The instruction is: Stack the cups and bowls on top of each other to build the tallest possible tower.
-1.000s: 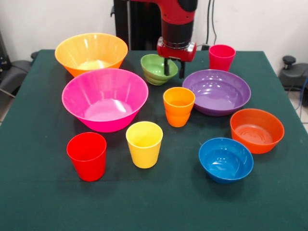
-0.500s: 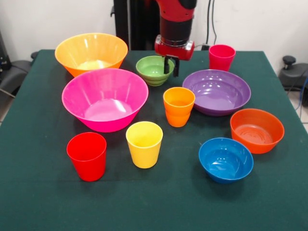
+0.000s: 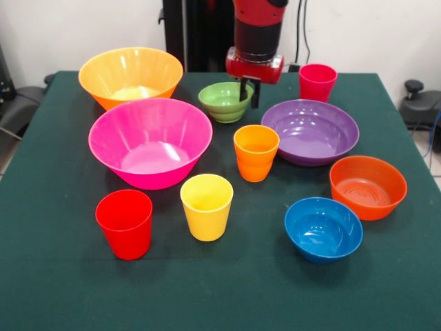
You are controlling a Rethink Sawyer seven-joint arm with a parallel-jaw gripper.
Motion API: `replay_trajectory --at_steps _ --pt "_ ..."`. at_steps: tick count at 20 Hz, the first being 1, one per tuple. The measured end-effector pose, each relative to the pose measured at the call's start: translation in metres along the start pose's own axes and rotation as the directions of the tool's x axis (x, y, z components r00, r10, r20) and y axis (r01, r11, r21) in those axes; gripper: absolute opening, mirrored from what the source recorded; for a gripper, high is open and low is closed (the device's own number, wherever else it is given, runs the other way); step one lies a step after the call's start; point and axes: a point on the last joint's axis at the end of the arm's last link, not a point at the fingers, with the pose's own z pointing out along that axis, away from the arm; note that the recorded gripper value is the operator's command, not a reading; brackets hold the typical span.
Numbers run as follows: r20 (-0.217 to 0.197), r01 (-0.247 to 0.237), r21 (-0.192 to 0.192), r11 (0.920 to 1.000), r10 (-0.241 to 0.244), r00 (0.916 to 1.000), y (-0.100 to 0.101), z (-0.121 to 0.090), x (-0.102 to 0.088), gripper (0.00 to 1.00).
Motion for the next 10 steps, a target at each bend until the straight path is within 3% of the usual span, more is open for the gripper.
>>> replay_trajectory --at_steps 10 --pt "0.024 0.035 0.013 0.9993 -0.036 0.9991 0.018 -0.050 -0.018 0.00"
